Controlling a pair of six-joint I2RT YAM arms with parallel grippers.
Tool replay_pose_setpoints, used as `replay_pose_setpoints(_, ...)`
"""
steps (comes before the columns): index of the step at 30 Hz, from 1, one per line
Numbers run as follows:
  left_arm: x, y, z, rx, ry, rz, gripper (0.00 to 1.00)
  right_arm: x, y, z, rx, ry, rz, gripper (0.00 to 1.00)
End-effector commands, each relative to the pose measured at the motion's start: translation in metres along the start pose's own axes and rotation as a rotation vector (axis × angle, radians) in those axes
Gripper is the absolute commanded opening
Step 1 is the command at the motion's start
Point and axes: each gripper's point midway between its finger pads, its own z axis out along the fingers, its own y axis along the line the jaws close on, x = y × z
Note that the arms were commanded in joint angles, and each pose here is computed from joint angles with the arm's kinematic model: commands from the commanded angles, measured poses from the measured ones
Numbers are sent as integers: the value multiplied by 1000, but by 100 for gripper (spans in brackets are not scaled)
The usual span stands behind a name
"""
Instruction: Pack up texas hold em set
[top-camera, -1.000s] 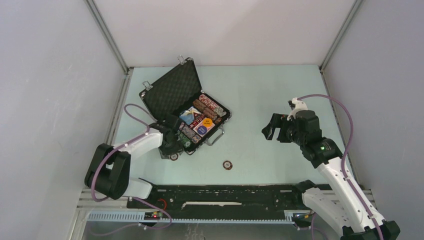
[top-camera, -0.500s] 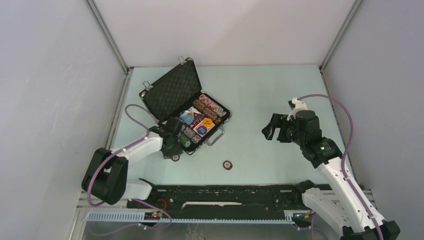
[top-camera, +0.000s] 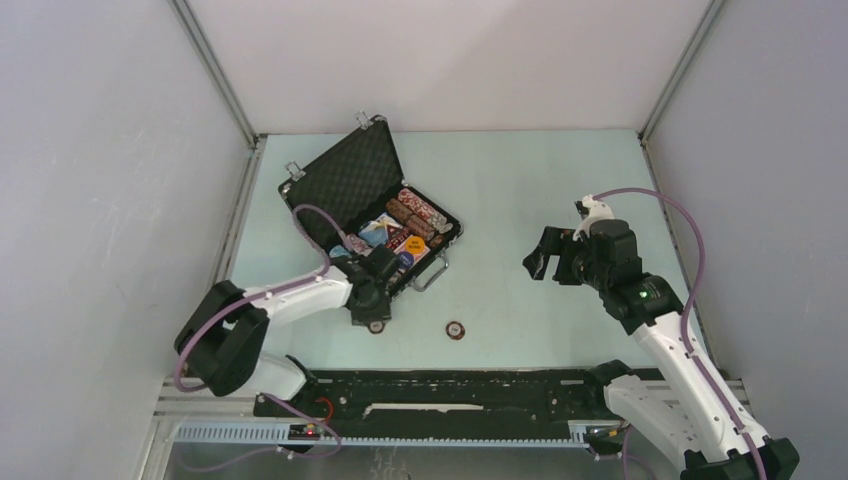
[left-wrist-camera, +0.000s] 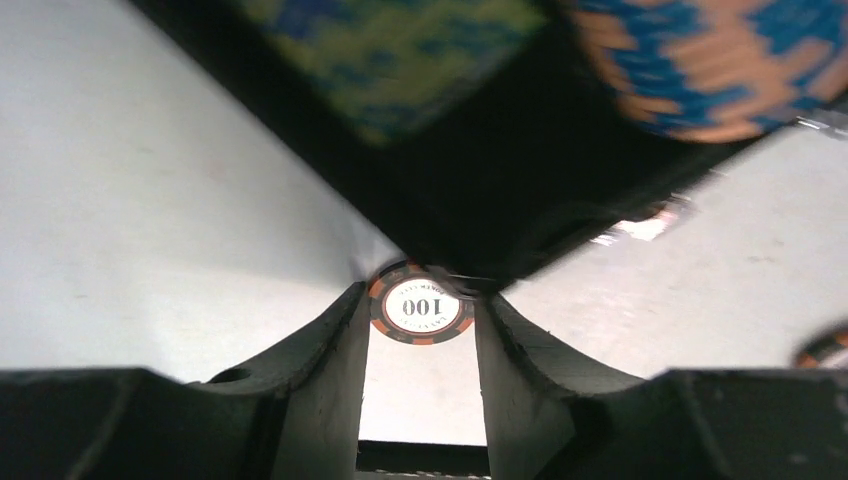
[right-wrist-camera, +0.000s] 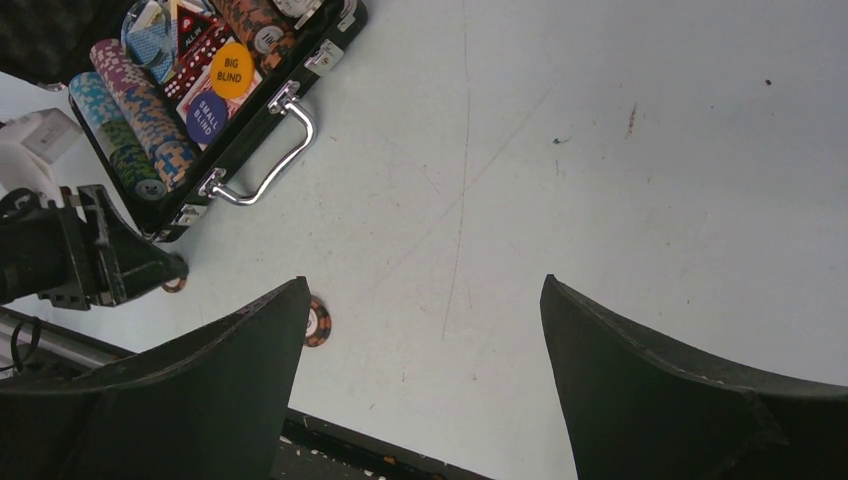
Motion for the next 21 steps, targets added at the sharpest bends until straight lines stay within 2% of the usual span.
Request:
replay_pose_setpoints(1, 2, -61, -8, 154, 15, 2, 46, -4, 2, 2, -10, -13, -7, 95)
replay_pose_setpoints(10, 4, -105, -7, 220, 34, 75, 48, 4, 11, 5, -31, 21, -36, 96)
replay_pose_setpoints(13, -1, -116, -16, 272, 15, 95, 52, 13, 24, 7, -42, 56, -89, 96)
replay_pose_setpoints(21, -30, -106, -81, 386, -152, 137, 86, 41, 52, 15, 20, 217, -149, 97)
